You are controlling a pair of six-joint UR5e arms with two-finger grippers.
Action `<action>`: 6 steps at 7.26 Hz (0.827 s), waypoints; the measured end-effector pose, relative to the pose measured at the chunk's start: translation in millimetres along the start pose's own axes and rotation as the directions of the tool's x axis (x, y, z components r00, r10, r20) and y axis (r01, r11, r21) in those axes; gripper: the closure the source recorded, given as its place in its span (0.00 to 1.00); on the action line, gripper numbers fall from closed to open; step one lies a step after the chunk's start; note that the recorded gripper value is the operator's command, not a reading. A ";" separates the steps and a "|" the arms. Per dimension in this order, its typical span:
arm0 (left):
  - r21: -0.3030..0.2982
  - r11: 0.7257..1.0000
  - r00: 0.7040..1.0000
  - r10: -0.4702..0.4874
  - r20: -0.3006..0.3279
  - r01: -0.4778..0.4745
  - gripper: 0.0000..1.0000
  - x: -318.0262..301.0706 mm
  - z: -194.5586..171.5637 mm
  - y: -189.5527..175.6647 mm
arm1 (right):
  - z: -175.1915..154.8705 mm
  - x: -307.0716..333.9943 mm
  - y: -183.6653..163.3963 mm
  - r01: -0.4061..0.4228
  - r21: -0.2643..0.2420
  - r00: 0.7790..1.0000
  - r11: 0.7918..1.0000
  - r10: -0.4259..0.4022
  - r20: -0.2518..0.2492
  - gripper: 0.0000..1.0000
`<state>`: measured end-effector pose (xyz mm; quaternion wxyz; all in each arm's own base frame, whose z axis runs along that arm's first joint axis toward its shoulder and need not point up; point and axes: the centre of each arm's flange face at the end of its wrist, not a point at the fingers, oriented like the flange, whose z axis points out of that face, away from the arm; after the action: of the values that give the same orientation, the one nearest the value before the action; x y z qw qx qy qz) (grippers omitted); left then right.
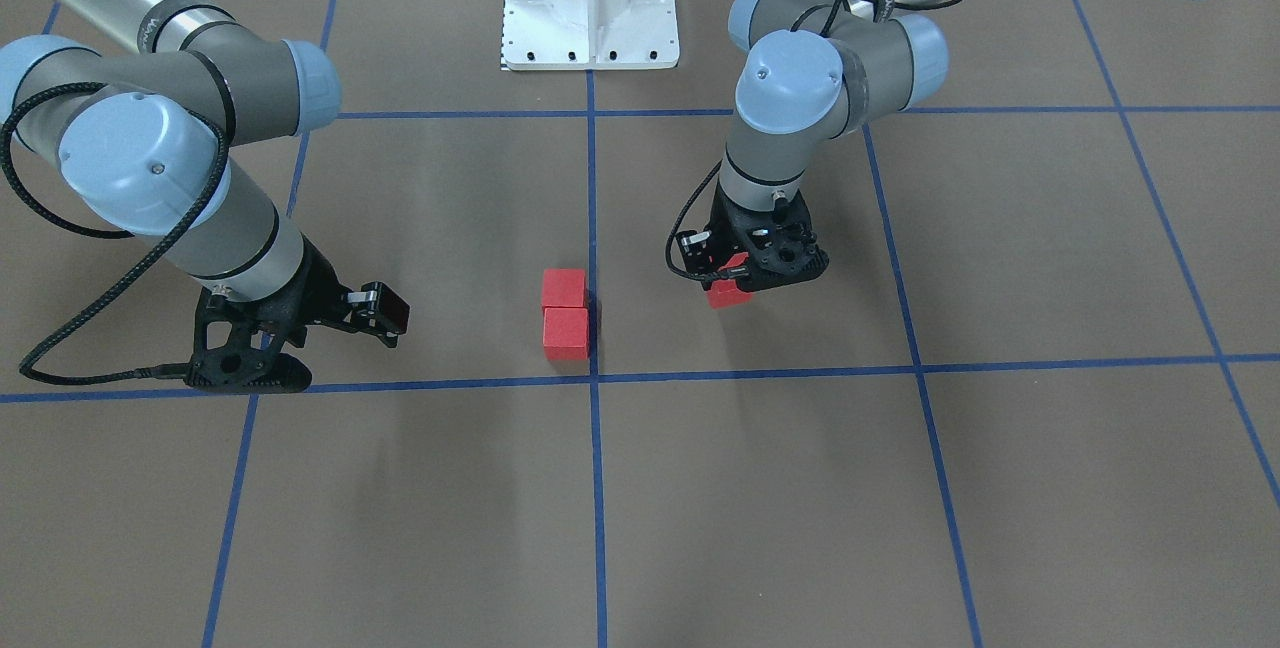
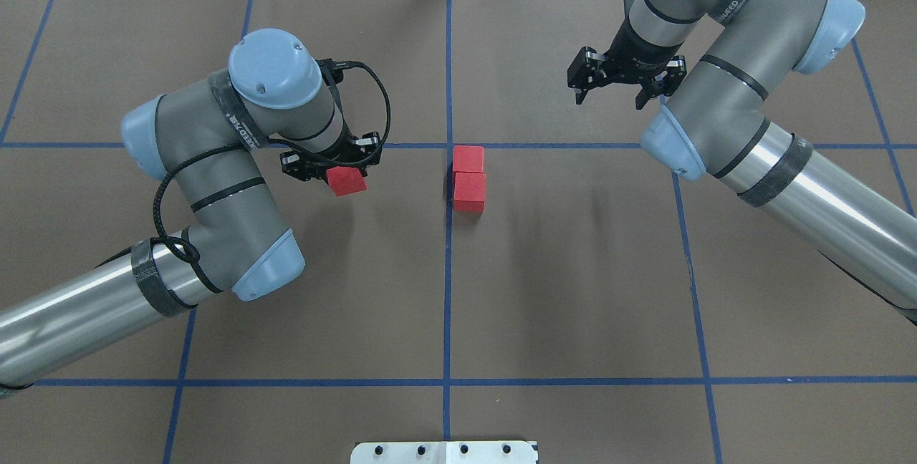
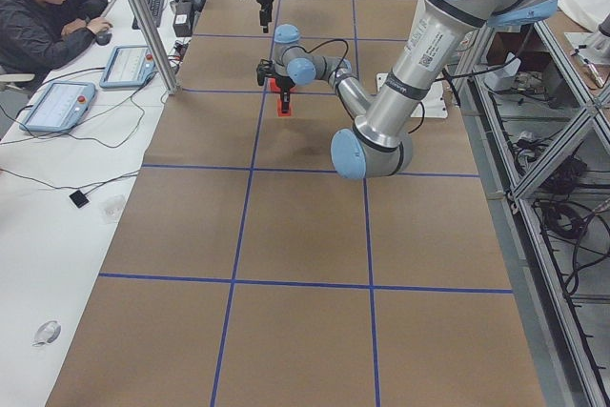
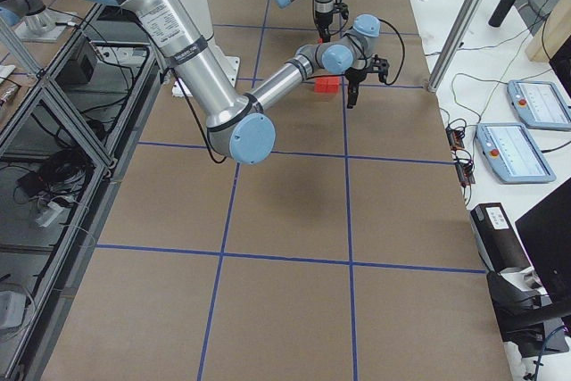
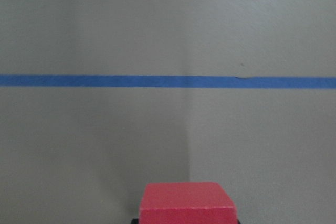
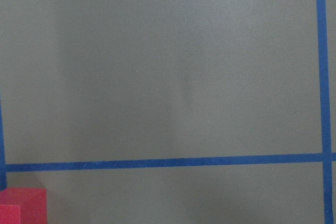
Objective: Form red blocks into L shape at center
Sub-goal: 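Lift the red cube with the left gripper and carry it toward the center cubes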
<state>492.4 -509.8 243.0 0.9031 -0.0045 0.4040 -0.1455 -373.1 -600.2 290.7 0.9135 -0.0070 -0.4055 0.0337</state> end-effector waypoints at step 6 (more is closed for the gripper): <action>0.009 0.772 0.772 -0.635 -0.027 0.636 1.00 58.3 -21.7 -42.0 | 6.0 8.5 0.6 -0.004 -0.002 1.000 1.000 0.004 -0.009 0.01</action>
<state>502.5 -563.1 191.2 0.7964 -0.1311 0.3876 -0.4454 -371.9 -599.1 301.0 0.9151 -0.0090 -0.4016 0.0352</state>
